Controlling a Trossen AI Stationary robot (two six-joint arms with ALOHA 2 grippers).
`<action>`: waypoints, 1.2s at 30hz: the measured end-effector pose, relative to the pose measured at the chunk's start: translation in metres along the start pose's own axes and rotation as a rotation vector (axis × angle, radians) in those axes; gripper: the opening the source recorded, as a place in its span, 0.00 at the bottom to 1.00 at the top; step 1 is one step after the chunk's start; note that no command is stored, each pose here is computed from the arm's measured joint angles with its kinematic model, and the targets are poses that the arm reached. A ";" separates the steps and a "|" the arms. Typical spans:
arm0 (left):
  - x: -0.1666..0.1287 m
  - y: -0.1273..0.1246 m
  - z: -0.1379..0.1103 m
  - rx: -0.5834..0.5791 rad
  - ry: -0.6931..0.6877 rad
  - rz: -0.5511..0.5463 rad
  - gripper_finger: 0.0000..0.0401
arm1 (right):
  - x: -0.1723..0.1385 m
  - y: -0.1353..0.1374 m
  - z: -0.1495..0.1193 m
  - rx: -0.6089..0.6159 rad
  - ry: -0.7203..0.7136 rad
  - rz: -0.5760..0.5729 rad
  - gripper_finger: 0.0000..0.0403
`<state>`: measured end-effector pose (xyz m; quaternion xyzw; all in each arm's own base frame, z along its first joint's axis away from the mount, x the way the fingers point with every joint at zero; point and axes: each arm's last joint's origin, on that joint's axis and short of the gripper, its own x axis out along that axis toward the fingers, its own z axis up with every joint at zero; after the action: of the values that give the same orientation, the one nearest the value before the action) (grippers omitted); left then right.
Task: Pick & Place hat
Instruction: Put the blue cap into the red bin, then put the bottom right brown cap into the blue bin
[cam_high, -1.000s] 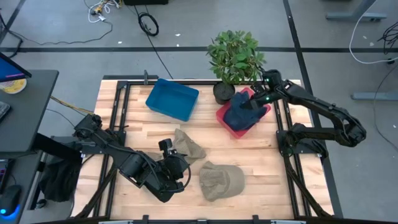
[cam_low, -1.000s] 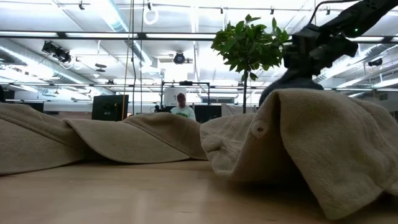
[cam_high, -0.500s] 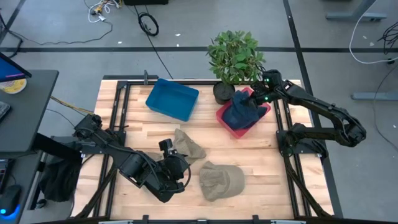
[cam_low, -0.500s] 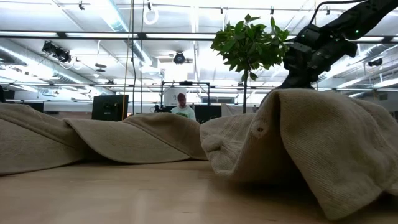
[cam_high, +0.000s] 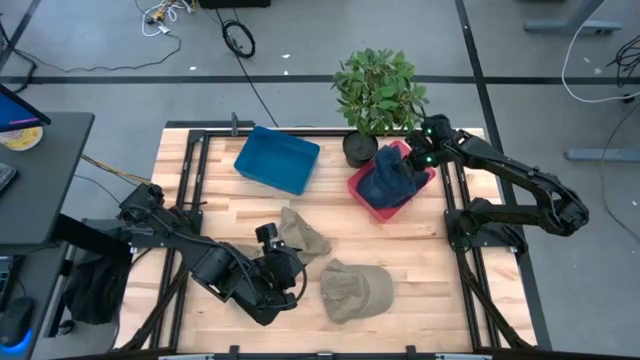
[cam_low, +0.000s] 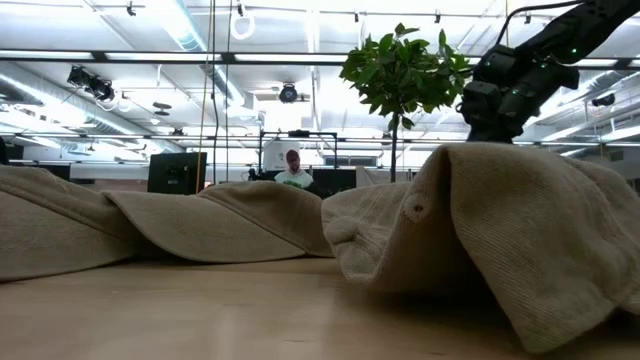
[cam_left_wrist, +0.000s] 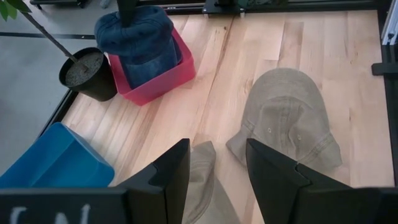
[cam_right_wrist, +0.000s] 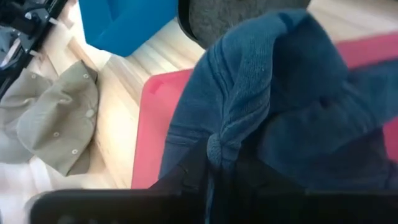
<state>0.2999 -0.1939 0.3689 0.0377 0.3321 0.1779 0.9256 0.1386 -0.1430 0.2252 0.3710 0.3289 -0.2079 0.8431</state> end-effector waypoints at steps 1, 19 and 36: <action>0.000 0.000 0.000 0.000 0.000 0.000 0.40 | 0.000 0.000 -0.001 0.013 0.008 0.003 0.13; 0.000 0.001 -0.001 0.002 0.006 0.004 0.40 | -0.028 0.011 -0.001 0.108 -0.109 -0.067 0.70; 0.023 0.020 0.006 0.052 0.162 -0.086 0.40 | -0.089 0.045 -0.041 0.138 -0.157 0.103 0.58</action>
<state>0.3136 -0.1667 0.3636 0.0329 0.4116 0.1318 0.9012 0.0868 -0.0741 0.2895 0.4272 0.2272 -0.2149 0.8483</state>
